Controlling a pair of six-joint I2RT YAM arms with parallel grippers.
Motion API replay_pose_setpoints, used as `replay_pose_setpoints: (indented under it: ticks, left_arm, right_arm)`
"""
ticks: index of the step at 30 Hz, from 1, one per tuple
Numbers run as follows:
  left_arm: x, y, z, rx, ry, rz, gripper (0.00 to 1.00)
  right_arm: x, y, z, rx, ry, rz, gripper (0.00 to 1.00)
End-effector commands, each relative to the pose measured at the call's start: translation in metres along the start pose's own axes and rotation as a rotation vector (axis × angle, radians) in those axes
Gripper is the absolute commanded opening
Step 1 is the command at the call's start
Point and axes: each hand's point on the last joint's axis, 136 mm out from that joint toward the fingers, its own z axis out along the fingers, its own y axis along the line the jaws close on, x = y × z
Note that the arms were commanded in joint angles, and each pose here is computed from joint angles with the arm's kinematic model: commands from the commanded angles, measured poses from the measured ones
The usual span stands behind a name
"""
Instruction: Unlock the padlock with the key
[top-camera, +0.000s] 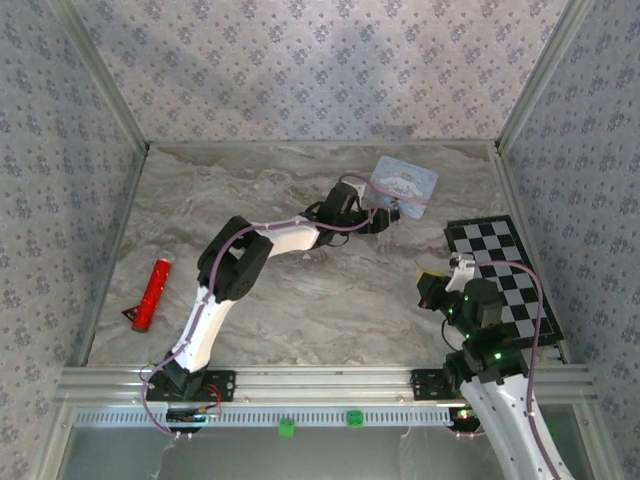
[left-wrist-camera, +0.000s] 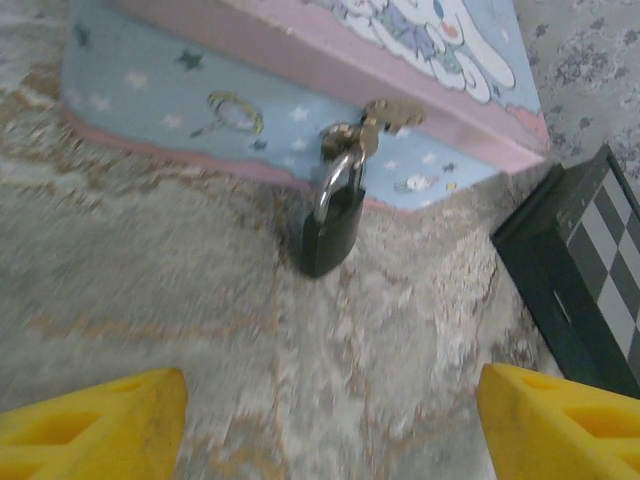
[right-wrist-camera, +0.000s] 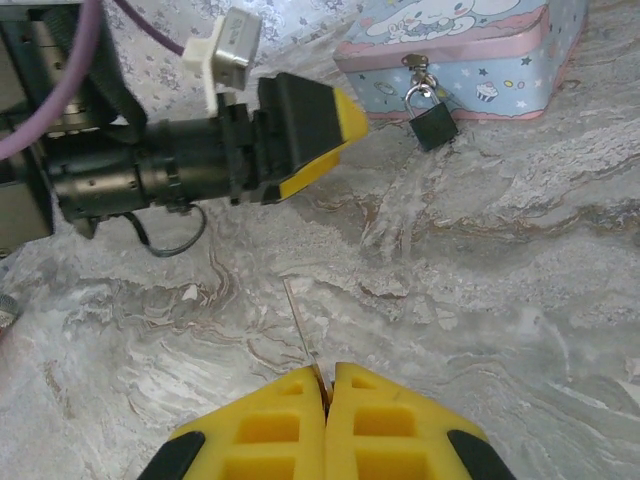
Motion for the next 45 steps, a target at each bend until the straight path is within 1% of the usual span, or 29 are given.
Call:
replay_pose_setpoints:
  ticks: [1,6,13,14,15,21,28,32,36,39,41,43,45]
  left_arm:
    - [-0.013,-0.009,0.017,0.006,-0.063,-0.014,0.74]
    - [-0.011,-0.003,0.041,-0.018,-0.076,-0.029,0.69]
    - [-0.005,0.007,0.066,-0.068,-0.063,-0.041,0.63]
    - [0.001,0.011,0.071,-0.078,-0.051,-0.043,0.62]
    - [-0.006,0.004,0.073,-0.067,-0.063,-0.042,0.59]
    - [-0.003,0.009,0.083,-0.101,-0.049,-0.045,0.48]
    - [-0.005,0.014,0.081,-0.123,-0.056,-0.055,0.29]
    - [-0.012,0.022,0.071,-0.154,-0.083,-0.07,0.19]
    - [-0.019,0.035,0.049,-0.185,-0.118,-0.089,0.13]
    - [-0.025,0.046,0.024,-0.211,-0.139,-0.108,0.09]
    - [-0.025,0.056,0.006,-0.223,-0.14,-0.136,0.05]
    - [-0.023,0.061,-0.014,-0.223,-0.144,-0.157,0.04]
    - [-0.018,0.069,-0.036,-0.247,-0.14,-0.169,0.03]
  right_arm:
    - [-0.001,-0.005,-0.007,0.026,-0.023,-0.004,0.0]
    - [-0.005,0.0,-0.017,-0.008,-0.075,-0.004,0.0]
    - [-0.005,0.001,-0.019,-0.009,-0.073,-0.004,0.0]
    - [-0.006,0.001,-0.019,-0.009,-0.075,-0.004,0.0]
    - [-0.006,0.002,-0.019,-0.013,-0.075,-0.004,0.0]
    - [-0.005,0.003,-0.019,-0.02,-0.073,-0.004,0.0]
    - [-0.004,0.001,-0.018,-0.01,-0.071,-0.003,0.0]
    - [-0.004,-0.001,-0.017,-0.007,-0.073,0.0,0.0]
    - [-0.001,-0.006,-0.014,0.016,-0.068,0.006,0.0]
    - [0.003,-0.006,-0.01,0.013,-0.045,0.016,0.0]
    - [0.005,-0.002,-0.004,-0.018,-0.024,0.027,0.0]
    - [0.004,0.0,0.004,-0.031,-0.015,0.037,0.0]
    - [0.011,0.0,0.014,-0.039,0.034,0.065,0.0]
